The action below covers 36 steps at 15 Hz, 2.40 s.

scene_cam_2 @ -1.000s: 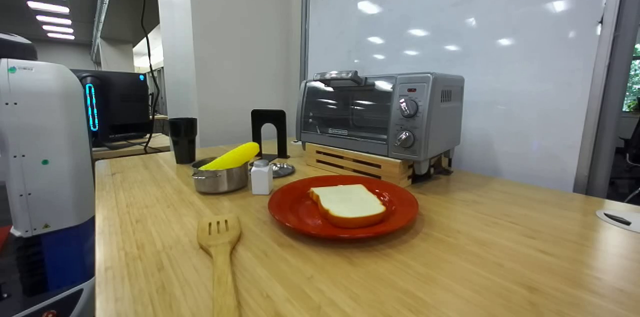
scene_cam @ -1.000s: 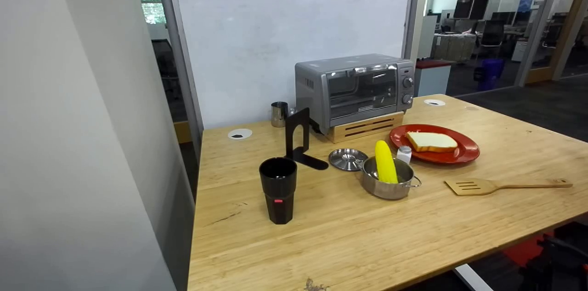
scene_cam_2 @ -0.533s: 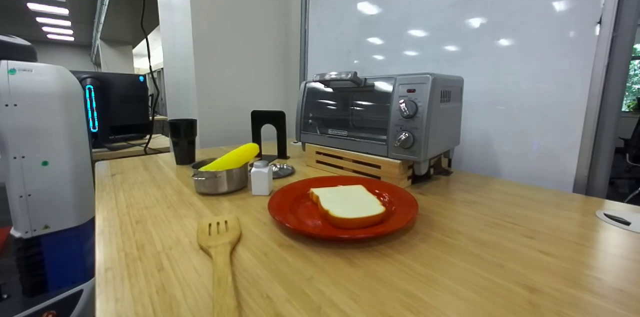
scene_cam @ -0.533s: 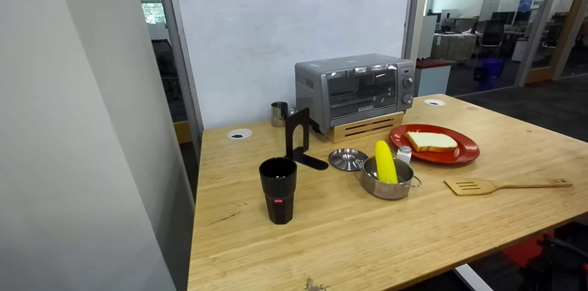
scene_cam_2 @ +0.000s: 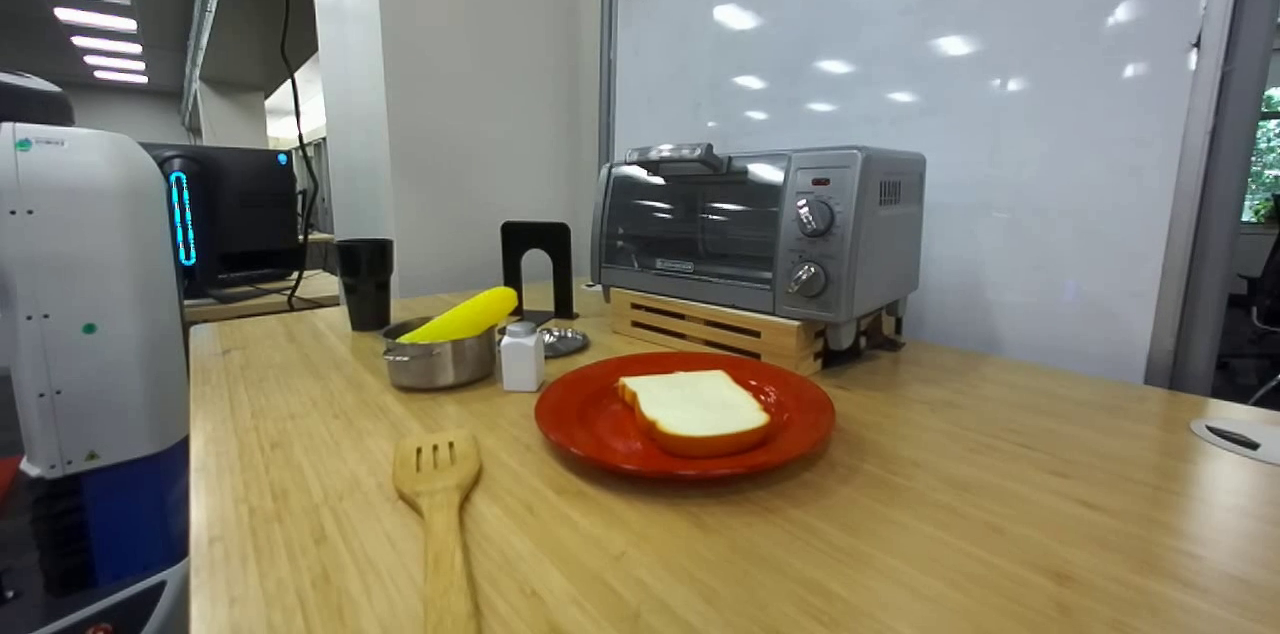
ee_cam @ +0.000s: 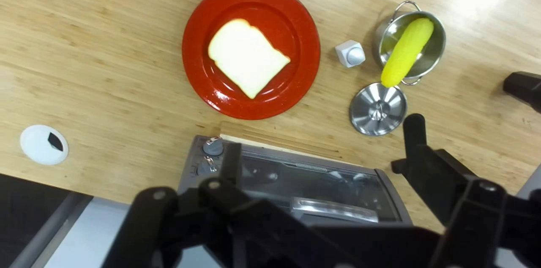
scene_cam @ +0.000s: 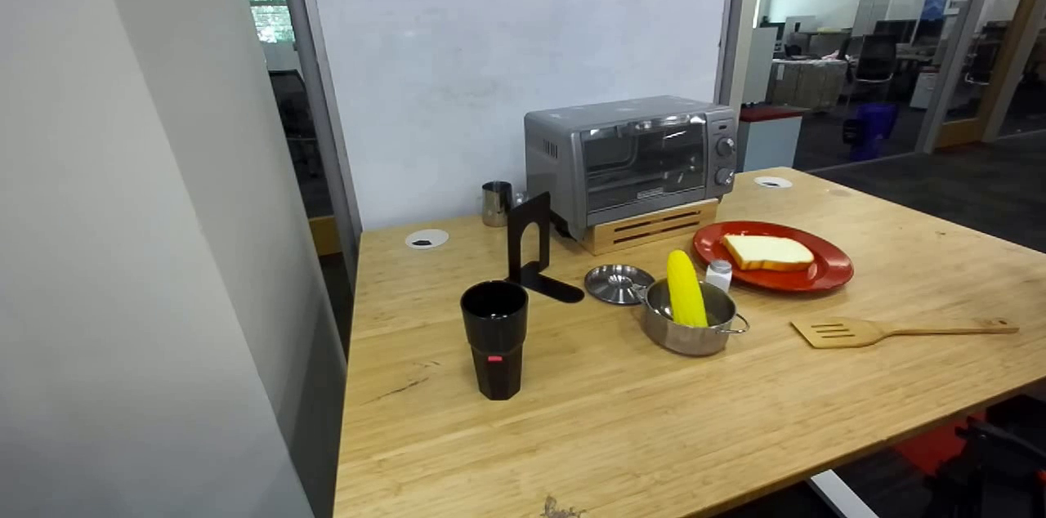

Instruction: Turn the knob of the microwave to the right

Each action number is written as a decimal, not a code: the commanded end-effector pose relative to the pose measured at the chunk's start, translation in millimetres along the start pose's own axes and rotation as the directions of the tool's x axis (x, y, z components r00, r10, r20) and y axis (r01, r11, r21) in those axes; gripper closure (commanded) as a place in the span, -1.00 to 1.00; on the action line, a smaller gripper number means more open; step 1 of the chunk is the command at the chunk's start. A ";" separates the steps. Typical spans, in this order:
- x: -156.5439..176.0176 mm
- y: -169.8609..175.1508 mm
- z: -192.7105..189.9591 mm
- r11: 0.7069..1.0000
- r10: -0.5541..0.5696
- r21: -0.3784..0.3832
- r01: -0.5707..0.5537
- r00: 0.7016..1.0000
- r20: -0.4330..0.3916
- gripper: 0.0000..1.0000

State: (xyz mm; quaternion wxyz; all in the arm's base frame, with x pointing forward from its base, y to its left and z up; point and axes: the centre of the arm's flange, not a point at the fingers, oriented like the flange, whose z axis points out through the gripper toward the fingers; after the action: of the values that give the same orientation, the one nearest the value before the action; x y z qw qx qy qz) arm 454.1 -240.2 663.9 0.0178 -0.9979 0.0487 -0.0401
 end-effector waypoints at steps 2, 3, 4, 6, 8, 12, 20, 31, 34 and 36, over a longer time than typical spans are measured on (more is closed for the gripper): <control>49.5 31.5 51.4 1.000 0.002 -0.025 0.001 0.994 0.110 -1.00; 54.6 35.2 64.9 0.999 0.009 -0.032 -0.005 0.991 0.134 -1.00; 58.7 38.6 78.1 0.999 0.017 -0.037 -0.012 0.987 0.157 -1.00; 63.4 45.3 104.1 0.998 0.031 -0.055 -0.020 0.979 0.200 -1.00; 64.3 52.0 126.4 0.996 0.038 -0.083 -0.018 0.969 0.244 -1.00; 64.3 59.5 161.0 0.981 0.049 -0.193 0.014 0.947 0.316 -1.00; 91.7 48.4 184.0 0.951 0.033 -0.309 0.034 0.977 0.210 -1.00; 105.5 68.3 197.2 0.938 0.021 -0.343 0.045 0.982 0.186 -1.00; 117.4 88.5 220.5 0.929 0.027 -0.368 0.044 0.982 0.185 -1.00; 122.2 96.5 238.1 0.924 0.029 -0.379 0.047 0.981 0.193 -1.00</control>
State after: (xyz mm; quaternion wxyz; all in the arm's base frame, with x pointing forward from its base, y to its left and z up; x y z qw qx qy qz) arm 568.0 -321.1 453.3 -0.1563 -0.9842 0.0545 0.0633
